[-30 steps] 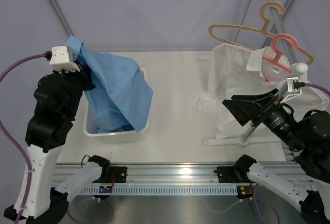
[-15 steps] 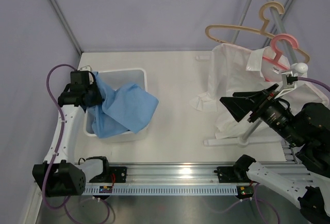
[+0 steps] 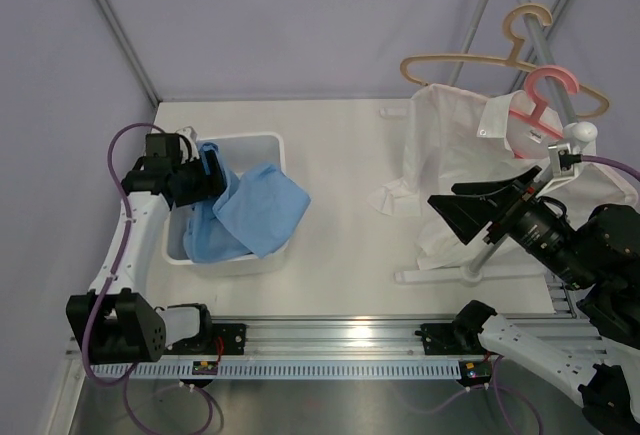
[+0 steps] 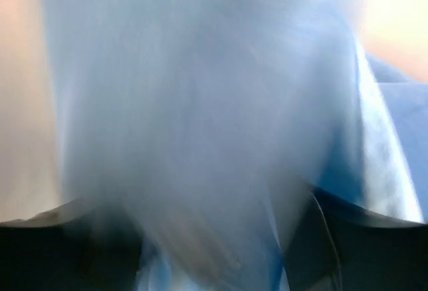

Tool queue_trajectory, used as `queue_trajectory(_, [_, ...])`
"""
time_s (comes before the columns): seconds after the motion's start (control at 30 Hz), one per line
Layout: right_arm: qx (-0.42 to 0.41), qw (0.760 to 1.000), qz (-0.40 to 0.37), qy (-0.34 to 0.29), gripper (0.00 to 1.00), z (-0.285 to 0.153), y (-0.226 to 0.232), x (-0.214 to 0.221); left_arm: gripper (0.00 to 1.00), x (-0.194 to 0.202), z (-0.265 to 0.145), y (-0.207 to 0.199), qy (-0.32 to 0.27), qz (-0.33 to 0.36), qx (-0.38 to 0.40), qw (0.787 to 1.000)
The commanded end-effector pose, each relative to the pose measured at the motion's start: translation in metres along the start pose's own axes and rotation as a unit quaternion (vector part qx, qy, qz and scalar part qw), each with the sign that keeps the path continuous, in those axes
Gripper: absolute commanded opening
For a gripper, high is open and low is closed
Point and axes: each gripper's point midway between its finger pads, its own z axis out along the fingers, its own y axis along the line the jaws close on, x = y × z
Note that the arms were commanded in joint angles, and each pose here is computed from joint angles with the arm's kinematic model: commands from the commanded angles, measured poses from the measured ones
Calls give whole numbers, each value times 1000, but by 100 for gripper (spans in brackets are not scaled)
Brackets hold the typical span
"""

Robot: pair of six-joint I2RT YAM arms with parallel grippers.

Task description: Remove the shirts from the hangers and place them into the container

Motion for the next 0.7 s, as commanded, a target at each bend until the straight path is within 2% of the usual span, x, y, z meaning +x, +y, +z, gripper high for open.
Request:
queue_trajectory(0.0, [-19, 999, -12, 24, 93, 5, 5, 9, 97, -58, -68, 1, -136, 28, -53, 989])
queue_trajectory(0.2, [-20, 999, -11, 41, 93, 15, 4, 18, 99, -78, -150, 20, -240, 4, -138, 961])
queue_trajectory(0.3, [-26, 998, -10, 56, 93, 23, 5, 25, 99, -77, -180, 19, -290, 0, -136, 947])
queue_trajectory(0.37, [-28, 996, -10, 80, 93, 30, 4, 36, 99, -86, -191, -8, -322, 35, -67, 944])
queue_trajectory(0.4, [-26, 995, -7, 95, 91, 34, 1, 46, 99, -81, -194, -51, -318, 78, 46, 944])
queue_trajectory(0.43, [-27, 994, -3, 103, 89, 37, 0, 52, 98, -92, -205, -77, -341, 110, 108, 927])
queue_trajectory(0.47, [-30, 993, 13, 109, 83, 39, 0, 58, 95, -88, -210, -105, -337, 130, 172, 916])
queue_trajectory(0.5, [-20, 991, 22, 130, 65, 44, -11, 79, 90, -86, -210, -130, -326, 152, 225, 905])
queue_trajectory(0.57, [-27, 990, 52, 126, 25, 45, -14, 90, 87, -88, -227, -175, -339, 189, 286, 876])
queue_trajectory(0.6, [-9, 987, 63, 148, 11, 50, -29, 114, 86, -96, -211, -187, -326, 192, 279, 882])
queue_trajectory(0.63, [-11, 986, 77, 145, 0, 51, -31, 120, 88, -98, -208, -201, -322, 204, 289, 878])
queue_trajectory(0.67, [-4, 985, 84, 152, 0, 52, -36, 130, 90, -91, -211, -228, -316, 224, 318, 865])
